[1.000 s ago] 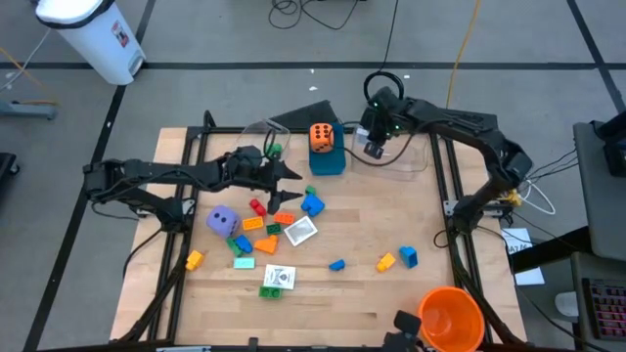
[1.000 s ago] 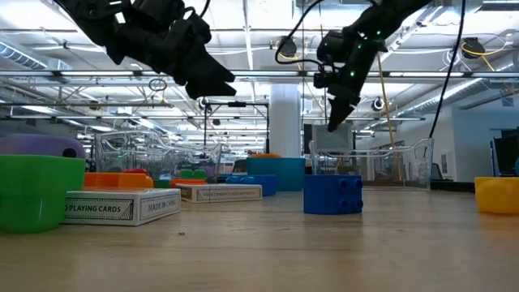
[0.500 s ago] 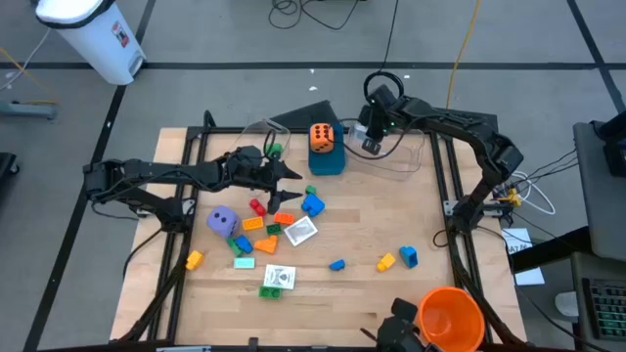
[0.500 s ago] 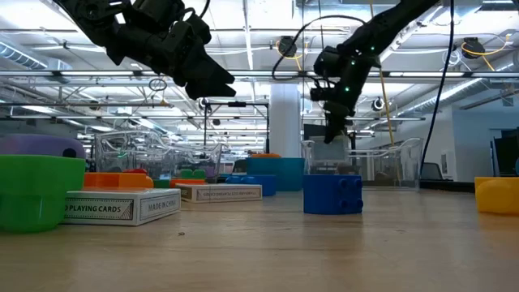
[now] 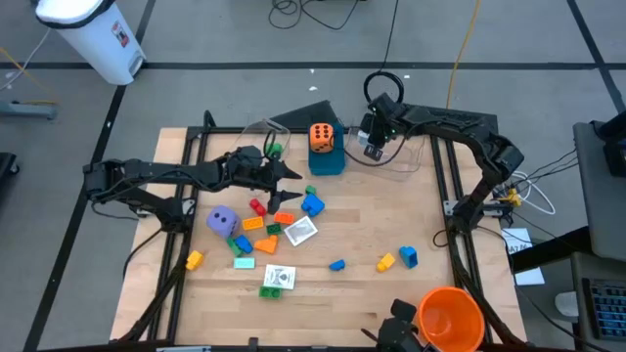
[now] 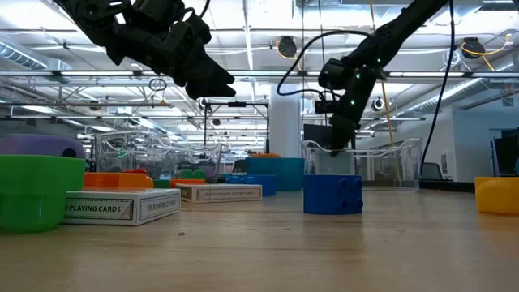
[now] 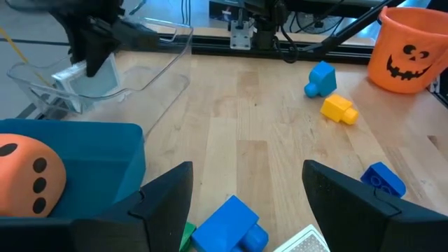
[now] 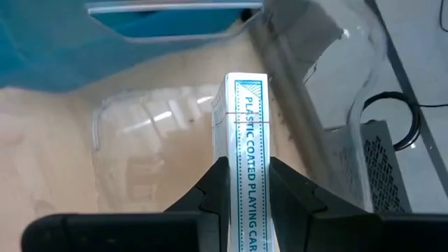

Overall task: Pick & Place Toys
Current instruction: Put the green playing card into the right transparent bin

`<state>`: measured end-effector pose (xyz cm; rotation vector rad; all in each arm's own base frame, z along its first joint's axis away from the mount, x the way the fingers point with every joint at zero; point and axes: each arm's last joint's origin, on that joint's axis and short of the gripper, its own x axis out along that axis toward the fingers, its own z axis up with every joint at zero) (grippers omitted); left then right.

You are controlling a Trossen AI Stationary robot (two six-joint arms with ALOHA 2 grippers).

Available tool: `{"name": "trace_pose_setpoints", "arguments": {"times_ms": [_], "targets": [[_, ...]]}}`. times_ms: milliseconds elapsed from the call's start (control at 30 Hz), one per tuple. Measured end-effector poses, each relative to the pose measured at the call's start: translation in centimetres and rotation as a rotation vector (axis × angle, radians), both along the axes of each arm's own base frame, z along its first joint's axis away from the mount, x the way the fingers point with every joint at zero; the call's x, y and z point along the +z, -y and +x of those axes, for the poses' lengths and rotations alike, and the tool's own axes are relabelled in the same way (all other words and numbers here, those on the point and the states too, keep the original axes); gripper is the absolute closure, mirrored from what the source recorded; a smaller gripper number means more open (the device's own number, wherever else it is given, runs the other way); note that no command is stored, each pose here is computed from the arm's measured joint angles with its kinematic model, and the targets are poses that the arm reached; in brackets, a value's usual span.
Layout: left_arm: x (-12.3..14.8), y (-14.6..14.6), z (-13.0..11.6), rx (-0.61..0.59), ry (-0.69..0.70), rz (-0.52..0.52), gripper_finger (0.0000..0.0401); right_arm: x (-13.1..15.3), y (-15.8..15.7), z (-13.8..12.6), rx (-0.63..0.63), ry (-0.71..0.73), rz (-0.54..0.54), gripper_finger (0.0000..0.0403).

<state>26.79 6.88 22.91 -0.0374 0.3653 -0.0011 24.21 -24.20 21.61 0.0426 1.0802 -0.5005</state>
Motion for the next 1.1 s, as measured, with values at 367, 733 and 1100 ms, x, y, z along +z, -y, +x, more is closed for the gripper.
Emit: {"name": "trace_pose_setpoints", "arguments": {"times_ms": [367, 733, 1100], "targets": [[0.17, -0.02, 0.07, 0.000, 0.018, 0.006, 0.0127, -0.76, 0.08, 0.02, 0.012, 0.029, -0.041, 0.0342], [0.18, -0.01, 0.08, 0.000, 0.020, 0.005, 0.0127, -0.87, 0.06, -0.01, 0.004, 0.029, -0.041, 0.0342], [0.18, -0.01, 0.08, 0.004, 0.020, -0.007, 0.0127, -0.87, 0.14, -0.11, -0.026, 0.002, -0.067, 0.0326]]}}
